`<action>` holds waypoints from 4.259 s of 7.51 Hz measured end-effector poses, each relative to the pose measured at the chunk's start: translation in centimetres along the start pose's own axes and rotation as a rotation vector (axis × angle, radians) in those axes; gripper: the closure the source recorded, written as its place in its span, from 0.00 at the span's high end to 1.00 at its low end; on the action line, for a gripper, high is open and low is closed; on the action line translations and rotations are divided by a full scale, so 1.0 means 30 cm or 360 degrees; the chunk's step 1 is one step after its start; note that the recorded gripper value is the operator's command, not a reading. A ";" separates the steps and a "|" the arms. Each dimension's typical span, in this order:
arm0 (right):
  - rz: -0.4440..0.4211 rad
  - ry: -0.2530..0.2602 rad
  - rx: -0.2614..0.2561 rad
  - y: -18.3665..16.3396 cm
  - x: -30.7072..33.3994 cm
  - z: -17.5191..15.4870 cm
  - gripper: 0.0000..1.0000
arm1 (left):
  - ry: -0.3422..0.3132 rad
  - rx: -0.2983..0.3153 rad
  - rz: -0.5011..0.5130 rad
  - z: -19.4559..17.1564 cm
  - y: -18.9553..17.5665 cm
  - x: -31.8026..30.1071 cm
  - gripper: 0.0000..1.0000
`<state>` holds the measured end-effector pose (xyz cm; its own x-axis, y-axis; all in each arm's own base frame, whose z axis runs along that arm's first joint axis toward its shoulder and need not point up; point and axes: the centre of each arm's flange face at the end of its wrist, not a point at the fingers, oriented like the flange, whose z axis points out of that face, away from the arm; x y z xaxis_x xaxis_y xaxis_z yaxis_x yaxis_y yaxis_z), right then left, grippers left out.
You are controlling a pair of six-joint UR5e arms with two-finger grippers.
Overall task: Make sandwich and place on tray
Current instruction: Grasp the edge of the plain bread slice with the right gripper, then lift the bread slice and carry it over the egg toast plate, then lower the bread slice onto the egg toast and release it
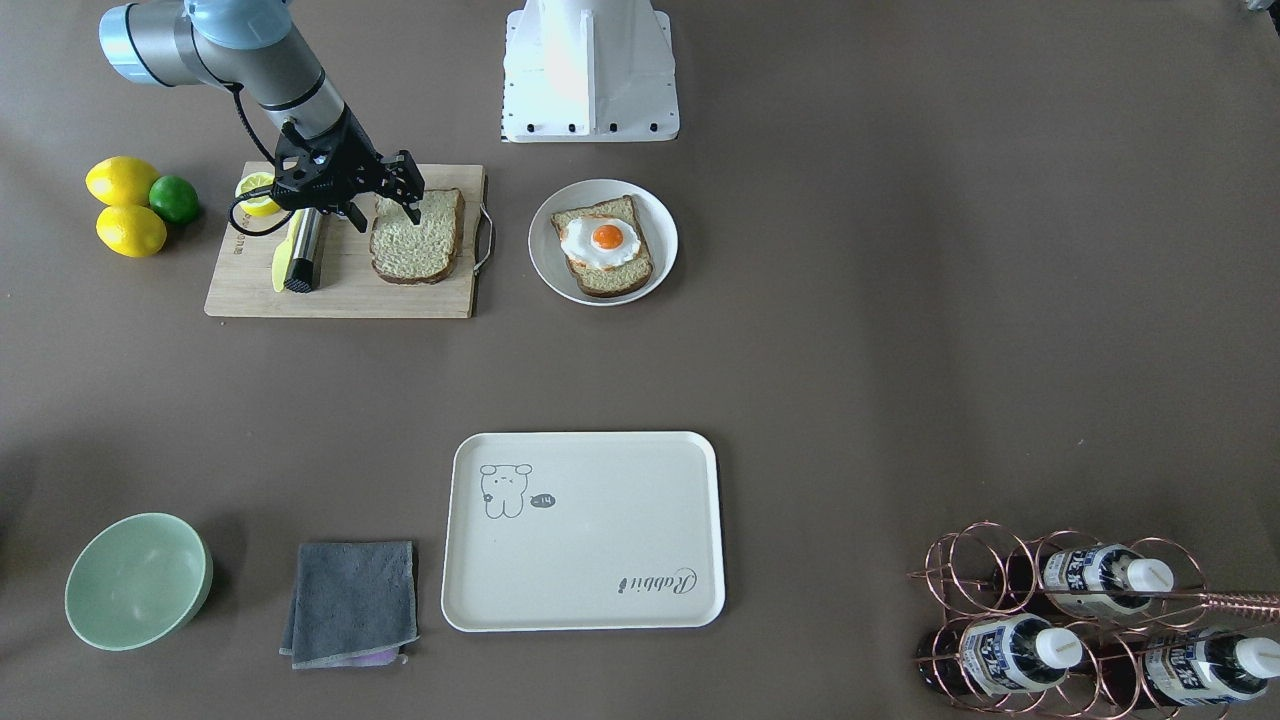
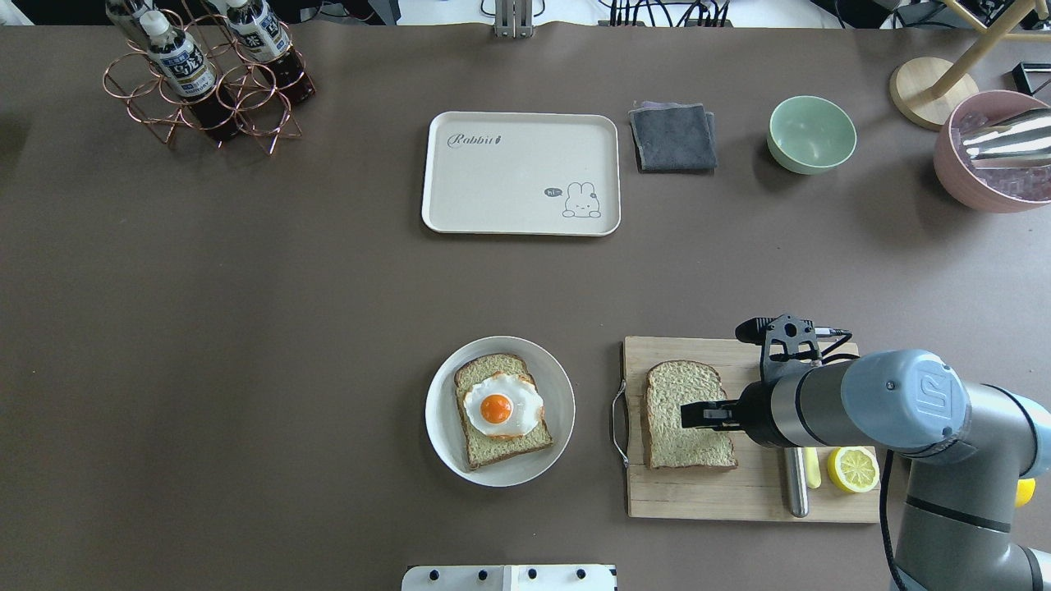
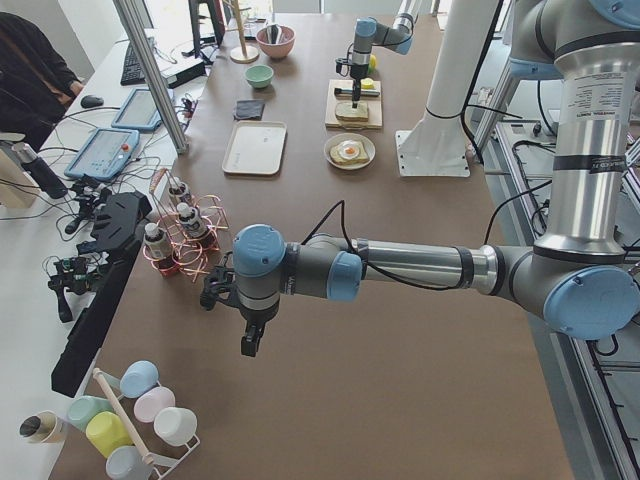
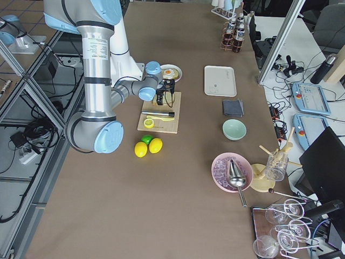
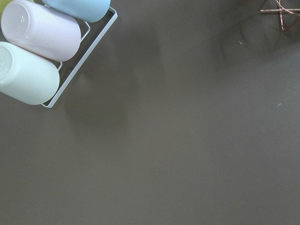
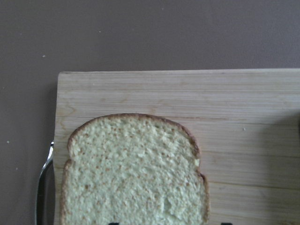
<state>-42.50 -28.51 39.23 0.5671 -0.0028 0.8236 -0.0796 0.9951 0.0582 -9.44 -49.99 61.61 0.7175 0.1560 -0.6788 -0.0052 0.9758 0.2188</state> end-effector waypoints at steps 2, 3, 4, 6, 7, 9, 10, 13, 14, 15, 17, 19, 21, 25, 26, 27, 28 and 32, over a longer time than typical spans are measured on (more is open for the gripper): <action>0.0003 0.0006 0.0001 0.000 0.008 0.001 0.68 | 0.0000 0.0004 0.0004 -0.004 -0.009 0.003 0.98; 0.0005 0.0011 0.0002 0.001 0.012 0.003 0.52 | -0.0001 0.0007 0.0007 -0.007 -0.013 0.005 0.98; 0.0011 0.0016 0.0002 0.000 0.015 0.007 0.26 | -0.0001 0.0008 0.0008 -0.008 -0.017 0.006 0.98; 0.0064 0.0015 0.0002 -0.001 0.010 0.013 0.00 | -0.0005 0.0014 0.0014 -0.015 -0.031 0.011 0.98; 0.0072 0.0012 0.0002 -0.002 0.006 0.013 0.00 | -0.0007 0.0016 0.0016 -0.019 -0.040 0.014 0.98; 0.0080 -0.0004 0.0010 -0.012 -0.004 -0.002 0.00 | -0.0010 0.0017 0.0018 -0.022 -0.051 0.015 0.98; 0.0089 -0.0028 0.0021 -0.031 -0.011 -0.031 0.00 | -0.0011 0.0016 0.0017 -0.021 -0.053 0.014 0.98; 0.0116 -0.0143 0.0001 -0.097 -0.038 -0.136 0.00 | -0.0010 0.0008 0.0009 -0.010 -0.080 0.001 0.98; 0.0110 -0.0210 0.0003 -0.114 -0.071 -0.166 0.00 | -0.0009 0.0005 0.0006 -0.006 -0.089 -0.004 0.98; 0.0110 -0.0287 0.0008 -0.127 -0.113 -0.192 0.00 | -0.0009 0.0004 0.0005 -0.005 -0.097 -0.007 0.98; 0.0150 -0.0456 0.0005 -0.145 -0.190 -0.246 0.00 | -0.0009 0.0002 0.0004 0.000 -0.107 -0.012 0.98; 0.0184 -0.0605 0.0009 -0.150 -0.204 -0.244 0.00 | -0.0010 0.0002 0.0004 0.001 -0.109 -0.013 0.98; 0.0242 -0.0796 -0.0011 -0.132 -0.189 -0.183 0.00 | -0.0008 0.0003 0.0004 -0.001 -0.111 -0.012 0.98; 0.0250 -0.0921 0.0026 -0.023 -0.298 -0.091 0.00 | -0.0008 0.0006 0.0007 -0.002 -0.113 -0.011 0.98; 0.0248 -0.0938 0.0038 0.002 -0.329 -0.079 0.00 | -0.0009 0.0005 0.0007 -0.002 -0.112 -0.011 0.98; 0.0249 -0.0956 0.0057 0.019 -0.366 -0.066 0.00 | -0.0010 0.0003 0.0006 0.000 -0.111 -0.013 0.98; 0.0252 -0.0973 0.0076 0.035 -0.405 -0.052 0.00 | -0.0009 0.0001 0.0004 0.002 -0.109 -0.014 0.98; 0.0265 -0.1051 0.0149 0.042 -0.474 0.044 0.00 | -0.0006 -0.0012 -0.0005 0.019 -0.102 -0.031 0.98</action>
<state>-51.76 -27.34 28.34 -0.0748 0.0607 0.9953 -0.2096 0.9749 -0.0753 -9.69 -53.21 61.96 0.7203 0.1525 -0.6767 -0.0083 0.9774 0.2114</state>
